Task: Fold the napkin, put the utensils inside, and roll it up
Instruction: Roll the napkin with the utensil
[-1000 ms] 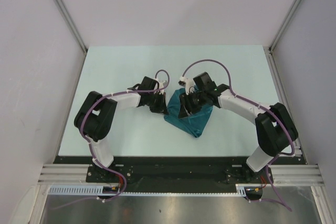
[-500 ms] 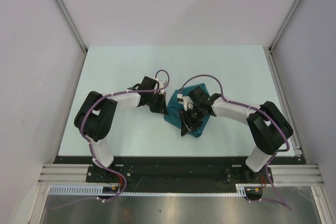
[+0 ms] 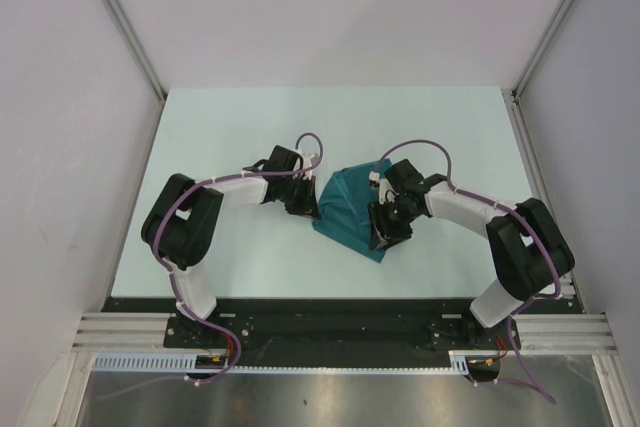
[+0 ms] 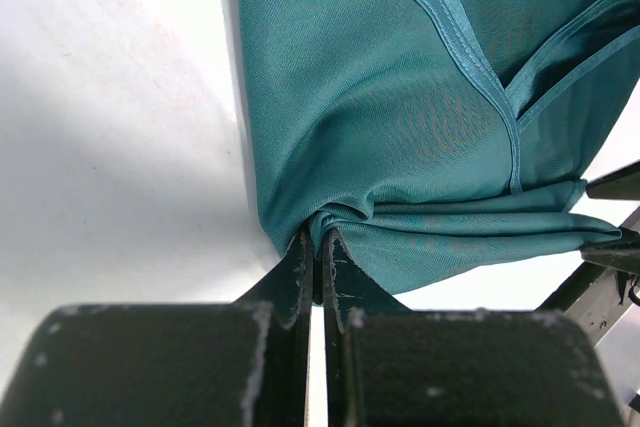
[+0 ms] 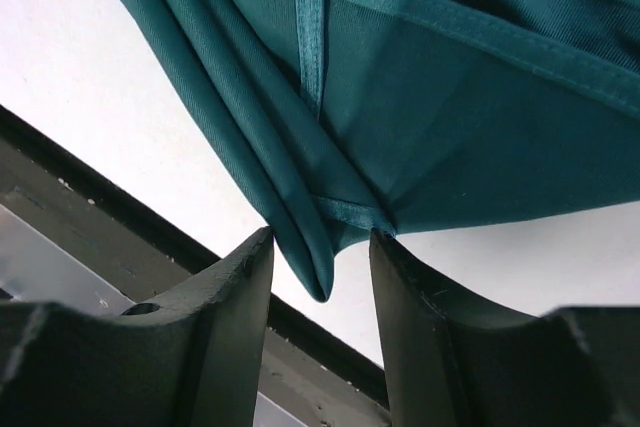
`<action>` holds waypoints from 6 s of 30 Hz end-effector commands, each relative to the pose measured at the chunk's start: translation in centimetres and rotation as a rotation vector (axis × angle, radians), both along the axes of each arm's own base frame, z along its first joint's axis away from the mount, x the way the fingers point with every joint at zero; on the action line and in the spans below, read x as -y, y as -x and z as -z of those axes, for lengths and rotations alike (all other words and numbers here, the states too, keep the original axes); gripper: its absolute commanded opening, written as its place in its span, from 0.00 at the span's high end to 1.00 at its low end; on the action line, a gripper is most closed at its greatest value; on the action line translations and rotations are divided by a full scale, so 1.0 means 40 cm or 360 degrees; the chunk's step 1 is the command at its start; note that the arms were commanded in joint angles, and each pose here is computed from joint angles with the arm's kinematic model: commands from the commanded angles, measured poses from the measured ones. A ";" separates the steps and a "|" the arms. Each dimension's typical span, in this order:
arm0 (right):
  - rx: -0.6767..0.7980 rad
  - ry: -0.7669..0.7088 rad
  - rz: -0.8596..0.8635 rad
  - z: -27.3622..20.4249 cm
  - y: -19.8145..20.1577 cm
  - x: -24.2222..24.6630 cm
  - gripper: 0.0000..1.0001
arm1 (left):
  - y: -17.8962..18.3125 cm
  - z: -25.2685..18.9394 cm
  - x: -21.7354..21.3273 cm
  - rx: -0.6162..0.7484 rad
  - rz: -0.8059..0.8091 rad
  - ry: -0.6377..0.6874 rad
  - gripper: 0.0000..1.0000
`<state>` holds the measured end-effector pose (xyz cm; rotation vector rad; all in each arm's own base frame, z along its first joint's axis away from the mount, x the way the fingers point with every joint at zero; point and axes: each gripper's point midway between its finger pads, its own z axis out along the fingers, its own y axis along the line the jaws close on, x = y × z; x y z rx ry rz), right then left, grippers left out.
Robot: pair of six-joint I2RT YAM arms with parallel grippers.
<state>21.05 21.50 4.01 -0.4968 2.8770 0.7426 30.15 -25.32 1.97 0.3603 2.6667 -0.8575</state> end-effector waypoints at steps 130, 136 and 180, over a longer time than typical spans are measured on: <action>0.0955 0.0149 -0.0684 0.088 -0.082 -0.258 0.57 | -0.002 -0.021 0.018 -0.0210 -0.0016 0.0250 1.00; 0.0524 -0.0046 -0.0778 0.121 0.003 -0.262 0.80 | -0.033 -0.075 0.021 -0.0084 -0.0038 0.0310 0.70; -0.0623 -0.0840 -0.0369 0.059 -0.027 -0.295 1.00 | 0.156 -0.011 -0.057 0.0314 -0.0150 0.0067 0.39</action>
